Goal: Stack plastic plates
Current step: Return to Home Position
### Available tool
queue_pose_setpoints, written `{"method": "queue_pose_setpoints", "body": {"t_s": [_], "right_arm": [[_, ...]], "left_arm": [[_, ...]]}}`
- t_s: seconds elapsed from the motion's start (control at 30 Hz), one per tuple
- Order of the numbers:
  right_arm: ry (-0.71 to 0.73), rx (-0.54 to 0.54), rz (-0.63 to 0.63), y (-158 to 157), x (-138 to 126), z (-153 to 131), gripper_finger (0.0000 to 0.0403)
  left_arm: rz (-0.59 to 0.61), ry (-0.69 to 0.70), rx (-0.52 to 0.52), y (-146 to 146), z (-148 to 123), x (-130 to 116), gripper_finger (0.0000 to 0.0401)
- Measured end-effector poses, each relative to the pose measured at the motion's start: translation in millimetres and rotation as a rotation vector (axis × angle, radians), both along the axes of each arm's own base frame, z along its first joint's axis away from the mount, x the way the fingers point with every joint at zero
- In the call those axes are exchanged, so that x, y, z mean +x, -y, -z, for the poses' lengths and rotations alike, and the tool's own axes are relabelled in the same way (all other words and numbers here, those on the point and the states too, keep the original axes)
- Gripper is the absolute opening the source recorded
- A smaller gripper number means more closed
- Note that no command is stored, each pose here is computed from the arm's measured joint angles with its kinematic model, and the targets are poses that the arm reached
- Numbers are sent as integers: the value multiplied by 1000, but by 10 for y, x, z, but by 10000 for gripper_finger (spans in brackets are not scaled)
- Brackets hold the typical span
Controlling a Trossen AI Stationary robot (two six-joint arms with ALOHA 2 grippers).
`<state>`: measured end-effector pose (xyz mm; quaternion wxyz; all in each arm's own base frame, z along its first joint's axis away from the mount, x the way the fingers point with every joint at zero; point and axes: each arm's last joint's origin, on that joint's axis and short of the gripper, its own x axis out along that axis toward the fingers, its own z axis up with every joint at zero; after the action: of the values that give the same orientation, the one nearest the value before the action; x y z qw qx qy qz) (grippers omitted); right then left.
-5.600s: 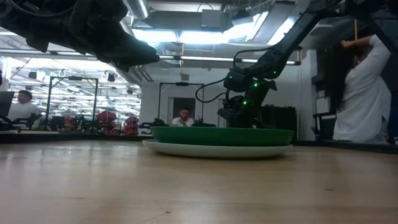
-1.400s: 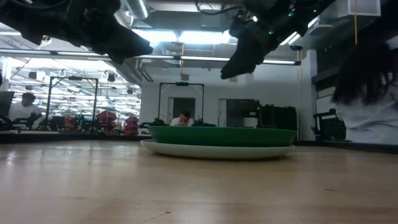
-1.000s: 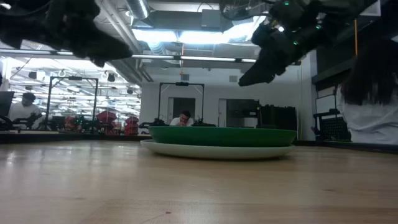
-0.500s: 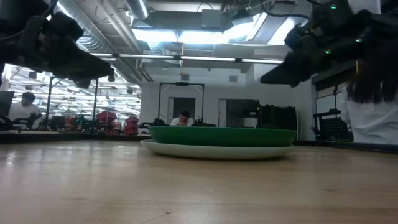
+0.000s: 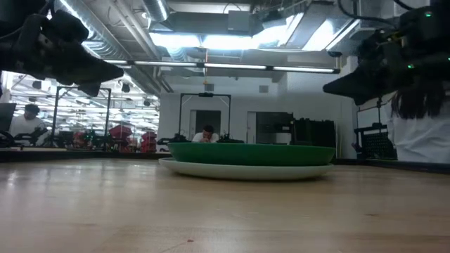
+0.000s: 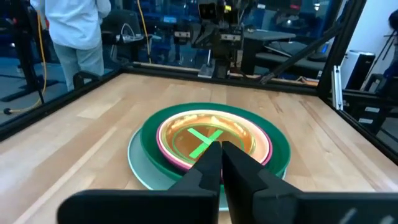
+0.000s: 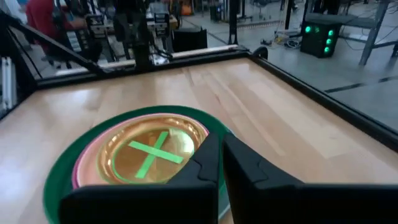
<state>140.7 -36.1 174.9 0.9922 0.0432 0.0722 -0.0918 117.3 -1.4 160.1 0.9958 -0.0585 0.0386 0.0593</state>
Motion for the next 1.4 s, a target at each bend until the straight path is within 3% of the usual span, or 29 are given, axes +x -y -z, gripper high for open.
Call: {"method": "queue_pose_setpoints", "body": {"t_s": [0.83,1.4], "right_arm": [[232,-16,-53,-140,-446,-27,2],[201,-38,-50,-142,-460,45,3]], "left_arm": [[31,127,-9,-1,-109,-207,8],[33,92,-2,1,-84,-196,8]]}}
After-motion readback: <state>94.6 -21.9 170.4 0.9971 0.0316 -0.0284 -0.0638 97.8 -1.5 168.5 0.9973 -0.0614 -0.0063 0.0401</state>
